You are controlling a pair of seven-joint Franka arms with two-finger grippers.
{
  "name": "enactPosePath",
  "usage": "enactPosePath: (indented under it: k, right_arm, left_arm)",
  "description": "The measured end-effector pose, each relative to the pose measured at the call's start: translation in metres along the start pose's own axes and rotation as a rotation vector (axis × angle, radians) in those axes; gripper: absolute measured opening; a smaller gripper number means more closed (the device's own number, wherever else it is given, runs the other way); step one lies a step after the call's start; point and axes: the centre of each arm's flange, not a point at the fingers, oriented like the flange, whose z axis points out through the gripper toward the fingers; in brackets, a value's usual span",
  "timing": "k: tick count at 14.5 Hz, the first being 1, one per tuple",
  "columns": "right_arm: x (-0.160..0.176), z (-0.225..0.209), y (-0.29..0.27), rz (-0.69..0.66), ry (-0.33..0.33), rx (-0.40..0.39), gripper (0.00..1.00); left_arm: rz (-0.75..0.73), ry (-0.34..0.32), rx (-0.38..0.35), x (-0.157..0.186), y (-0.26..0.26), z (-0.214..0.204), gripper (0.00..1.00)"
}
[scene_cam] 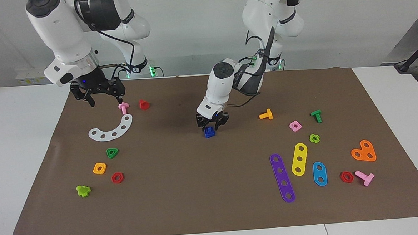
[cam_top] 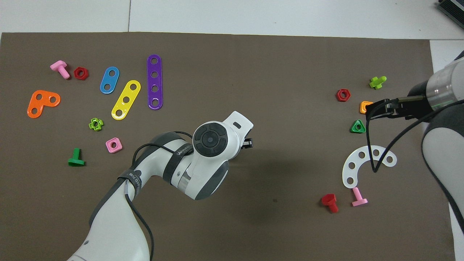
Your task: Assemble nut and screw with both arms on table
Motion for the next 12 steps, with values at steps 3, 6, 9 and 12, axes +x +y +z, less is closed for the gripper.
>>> enactPosePath:
  k: [3, 6, 9, 12]
  right_arm:
    - [0.0, 0.0, 0.0, 0.0, 0.0, 0.0, 1.0]
    - [0.0, 0.0, 0.0, 0.0, 0.0, 0.0, 1.0]
    - [0.0, 0.0, 0.0, 0.0, 0.0, 0.0, 1.0]
    - [0.0, 0.0, 0.0, 0.0, 0.0, 0.0, 1.0]
  left_arm:
    - [-0.003, -0.024, 0.022, 0.002, -0.002, -0.004, 0.94]
    - [-0.027, -0.075, 0.069, 0.019, -0.008, -0.03, 0.94]
    - [-0.038, -0.124, 0.108, 0.039, -0.037, -0.075, 0.94]
    - [0.008, -0.181, 0.137, 0.045, -0.076, -0.123, 0.94]
